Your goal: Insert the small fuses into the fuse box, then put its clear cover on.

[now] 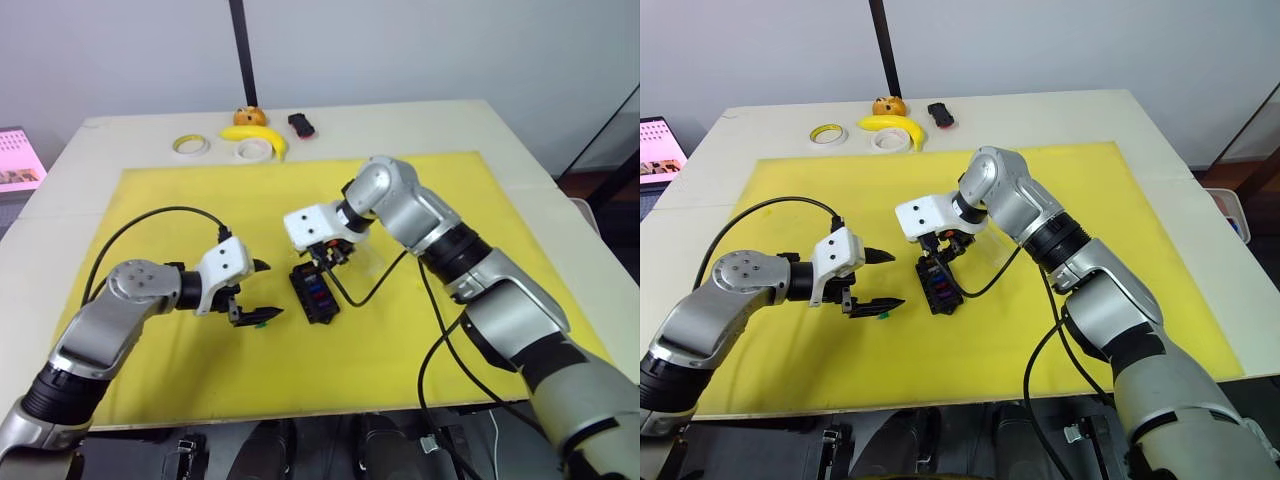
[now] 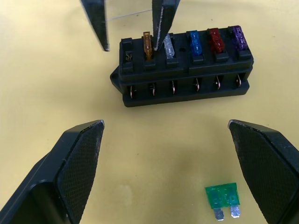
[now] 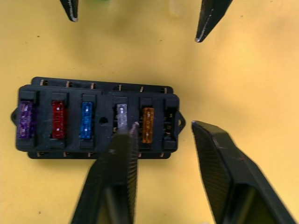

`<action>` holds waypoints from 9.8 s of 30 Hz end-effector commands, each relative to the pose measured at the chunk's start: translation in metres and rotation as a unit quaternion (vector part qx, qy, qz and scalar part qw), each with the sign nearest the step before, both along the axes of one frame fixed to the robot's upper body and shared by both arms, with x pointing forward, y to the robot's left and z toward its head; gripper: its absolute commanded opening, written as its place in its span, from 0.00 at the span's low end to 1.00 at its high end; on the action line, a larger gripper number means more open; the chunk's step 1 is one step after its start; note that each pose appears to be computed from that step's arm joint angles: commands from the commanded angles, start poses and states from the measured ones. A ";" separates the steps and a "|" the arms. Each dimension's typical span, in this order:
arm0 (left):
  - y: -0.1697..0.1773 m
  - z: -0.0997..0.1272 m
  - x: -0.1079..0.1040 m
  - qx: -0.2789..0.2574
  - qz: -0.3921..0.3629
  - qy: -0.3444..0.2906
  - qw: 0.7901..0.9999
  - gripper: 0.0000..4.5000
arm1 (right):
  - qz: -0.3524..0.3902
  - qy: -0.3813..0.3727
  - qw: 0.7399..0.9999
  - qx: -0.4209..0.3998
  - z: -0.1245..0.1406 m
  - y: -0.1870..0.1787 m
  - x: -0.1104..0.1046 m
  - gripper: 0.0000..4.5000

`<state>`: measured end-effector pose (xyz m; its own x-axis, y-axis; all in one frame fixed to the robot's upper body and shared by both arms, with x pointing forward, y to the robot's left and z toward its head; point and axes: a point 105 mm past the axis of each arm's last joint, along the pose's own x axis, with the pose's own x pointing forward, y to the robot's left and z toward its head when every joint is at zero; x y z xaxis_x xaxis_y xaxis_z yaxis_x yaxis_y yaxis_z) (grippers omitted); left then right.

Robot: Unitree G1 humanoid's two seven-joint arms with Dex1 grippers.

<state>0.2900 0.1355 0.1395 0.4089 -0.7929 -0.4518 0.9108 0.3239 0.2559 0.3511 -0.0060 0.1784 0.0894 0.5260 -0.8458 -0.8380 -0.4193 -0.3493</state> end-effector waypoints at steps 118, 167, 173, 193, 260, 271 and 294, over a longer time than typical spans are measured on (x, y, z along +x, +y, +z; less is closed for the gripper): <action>0.032 -0.037 -0.013 -0.160 -0.008 0.470 0.868 1.00 | -0.128 0.043 0.957 0.255 0.034 -0.095 -0.095 0.99; 0.020 -0.046 -0.021 -0.202 0.013 0.475 0.857 0.01 | -0.163 0.038 0.953 0.253 0.019 -0.097 -0.090 1.00; 0.004 -0.054 -0.033 -0.227 0.030 0.479 0.847 0.52 | -0.163 0.039 0.953 0.252 0.018 -0.095 -0.091 1.00; -0.028 -0.061 -0.015 -0.304 0.098 0.439 0.840 0.52 | -0.161 0.040 0.953 0.253 0.018 -0.091 -0.092 1.00; -0.011 0.059 0.009 -0.023 -0.139 -0.009 0.990 0.00 | -0.148 0.139 0.948 0.247 0.030 0.004 -0.054 0.47; -0.012 0.056 0.011 -0.020 -0.137 -0.016 0.990 0.00 | -0.145 0.127 0.952 0.237 0.027 0.003 -0.053 0.09; -0.012 0.055 0.013 -0.018 -0.134 -0.019 0.991 0.00 | -0.135 0.132 0.952 0.241 0.028 0.007 -0.056 0.04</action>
<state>0.3012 0.1242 0.1880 0.1726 -0.8903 -0.4215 0.9680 0.0741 0.2399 0.3039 -0.0068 0.1981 0.1331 0.8248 -0.5495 -0.9802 0.0276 -0.1960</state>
